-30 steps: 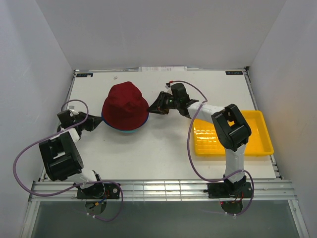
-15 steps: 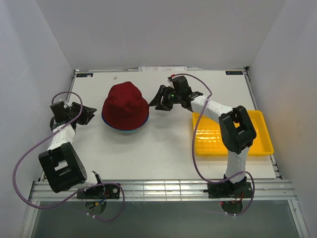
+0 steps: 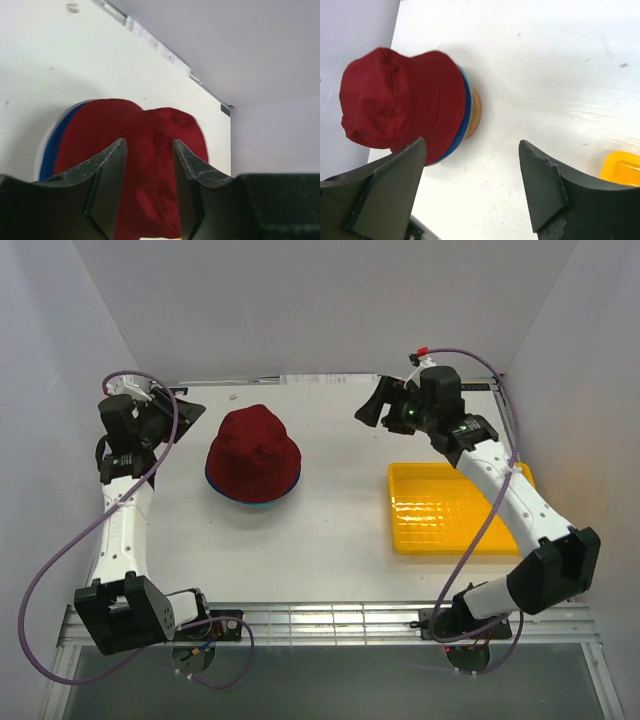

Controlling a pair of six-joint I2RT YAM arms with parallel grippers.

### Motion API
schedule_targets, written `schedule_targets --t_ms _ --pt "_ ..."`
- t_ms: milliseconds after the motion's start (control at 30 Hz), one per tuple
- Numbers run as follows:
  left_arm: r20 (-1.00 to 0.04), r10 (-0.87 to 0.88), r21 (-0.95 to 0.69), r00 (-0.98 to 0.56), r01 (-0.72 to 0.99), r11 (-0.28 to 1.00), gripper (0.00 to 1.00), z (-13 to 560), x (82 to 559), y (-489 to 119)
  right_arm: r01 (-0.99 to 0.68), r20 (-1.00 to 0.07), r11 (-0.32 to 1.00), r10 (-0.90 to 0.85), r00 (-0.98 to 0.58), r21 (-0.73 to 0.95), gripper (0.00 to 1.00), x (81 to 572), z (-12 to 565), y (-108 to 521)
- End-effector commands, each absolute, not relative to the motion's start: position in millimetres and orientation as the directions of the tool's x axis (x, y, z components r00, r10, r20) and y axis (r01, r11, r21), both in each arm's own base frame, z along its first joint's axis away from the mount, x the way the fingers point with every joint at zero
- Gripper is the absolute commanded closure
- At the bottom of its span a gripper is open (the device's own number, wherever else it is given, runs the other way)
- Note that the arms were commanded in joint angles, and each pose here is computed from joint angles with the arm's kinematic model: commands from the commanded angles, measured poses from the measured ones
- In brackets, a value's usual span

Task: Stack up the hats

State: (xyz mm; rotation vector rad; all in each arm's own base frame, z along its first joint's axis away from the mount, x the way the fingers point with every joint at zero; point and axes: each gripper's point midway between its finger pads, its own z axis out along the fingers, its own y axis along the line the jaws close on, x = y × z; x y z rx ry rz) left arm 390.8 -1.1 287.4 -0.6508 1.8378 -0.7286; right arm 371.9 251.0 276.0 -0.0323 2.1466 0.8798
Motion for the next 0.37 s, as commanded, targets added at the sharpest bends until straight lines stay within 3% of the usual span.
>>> schedule_targets --t_ms 0,100,333 --pt "-0.681 -0.654 -0.686 -0.329 -0.025 0.727 0.47 324.6 380.6 -14.3 -0.277 -0.777 0.857 0.202 -0.596 0.435 0.17 359.9 287.6 205.9" --pt "-0.718 -0.604 -0.651 -0.346 0.028 0.758 0.47 336.4 372.8 -30.3 -0.246 -0.799 0.887 0.193 -0.569 0.39 0.09 348.1 286.7 181.5" --pt "-0.724 -0.583 -0.648 -0.368 0.072 0.758 0.47 345.0 362.7 -52.4 -0.194 -0.837 0.924 0.189 -0.514 0.328 0.03 331.5 290.2 148.9"
